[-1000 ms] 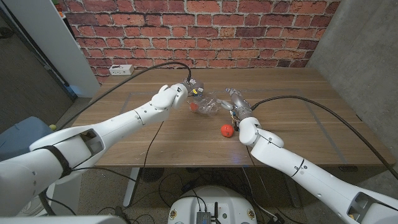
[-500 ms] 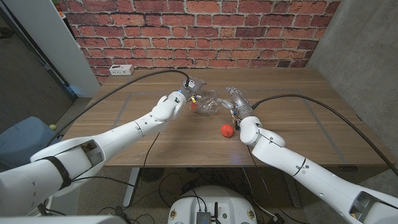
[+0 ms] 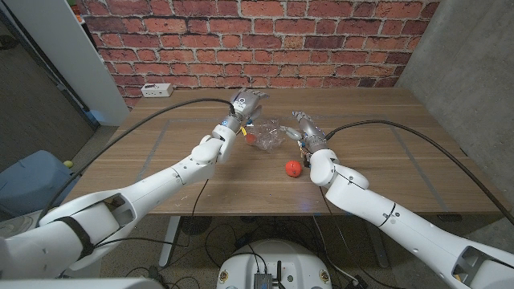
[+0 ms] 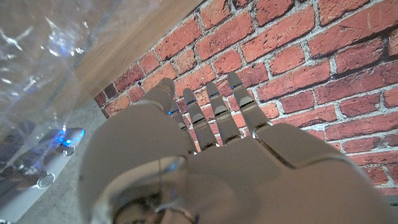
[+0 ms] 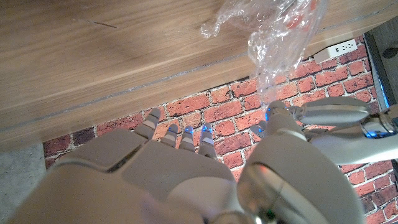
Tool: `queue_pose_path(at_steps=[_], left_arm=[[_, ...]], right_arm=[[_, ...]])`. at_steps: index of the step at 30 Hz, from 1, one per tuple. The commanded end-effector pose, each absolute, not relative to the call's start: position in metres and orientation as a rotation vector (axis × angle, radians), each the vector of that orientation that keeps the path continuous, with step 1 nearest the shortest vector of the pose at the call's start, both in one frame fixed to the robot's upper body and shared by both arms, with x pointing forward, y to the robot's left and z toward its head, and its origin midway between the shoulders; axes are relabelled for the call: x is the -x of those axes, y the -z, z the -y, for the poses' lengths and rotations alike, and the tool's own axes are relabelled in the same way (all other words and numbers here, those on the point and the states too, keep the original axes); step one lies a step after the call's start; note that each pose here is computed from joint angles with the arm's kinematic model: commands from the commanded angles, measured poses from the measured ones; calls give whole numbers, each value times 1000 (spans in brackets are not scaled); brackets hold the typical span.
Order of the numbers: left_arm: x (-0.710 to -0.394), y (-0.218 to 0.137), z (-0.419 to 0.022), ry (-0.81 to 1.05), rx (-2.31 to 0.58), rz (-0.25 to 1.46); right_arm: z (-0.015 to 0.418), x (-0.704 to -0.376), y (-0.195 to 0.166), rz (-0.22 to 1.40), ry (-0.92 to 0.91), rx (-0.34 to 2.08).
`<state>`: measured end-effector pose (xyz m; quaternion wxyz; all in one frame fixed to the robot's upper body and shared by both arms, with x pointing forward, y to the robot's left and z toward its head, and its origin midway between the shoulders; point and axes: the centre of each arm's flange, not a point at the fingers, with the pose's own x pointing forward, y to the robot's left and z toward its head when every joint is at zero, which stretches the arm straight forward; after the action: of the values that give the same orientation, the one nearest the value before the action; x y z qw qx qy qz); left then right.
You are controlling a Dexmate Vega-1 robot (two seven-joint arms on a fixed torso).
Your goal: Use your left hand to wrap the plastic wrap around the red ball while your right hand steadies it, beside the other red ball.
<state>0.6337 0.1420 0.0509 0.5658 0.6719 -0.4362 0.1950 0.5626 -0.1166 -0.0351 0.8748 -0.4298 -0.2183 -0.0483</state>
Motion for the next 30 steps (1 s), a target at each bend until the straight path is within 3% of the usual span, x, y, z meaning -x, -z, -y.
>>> queue_pose_path(at_steps=[1,8,12,30], left_arm=[[-604,-49,-162,-252,-1314,1280],[-595,-58,-166,69,-1419,1172],[-595,-61,-163,209,-1564,1001],[-581,-60,-136,278,-1968,598]], right_arm=[[117,-561,28,466,126,895],[115,-561,27,471,127,899],[114,-560,26,475,130,893],[119,-546,29,497,190,874]])
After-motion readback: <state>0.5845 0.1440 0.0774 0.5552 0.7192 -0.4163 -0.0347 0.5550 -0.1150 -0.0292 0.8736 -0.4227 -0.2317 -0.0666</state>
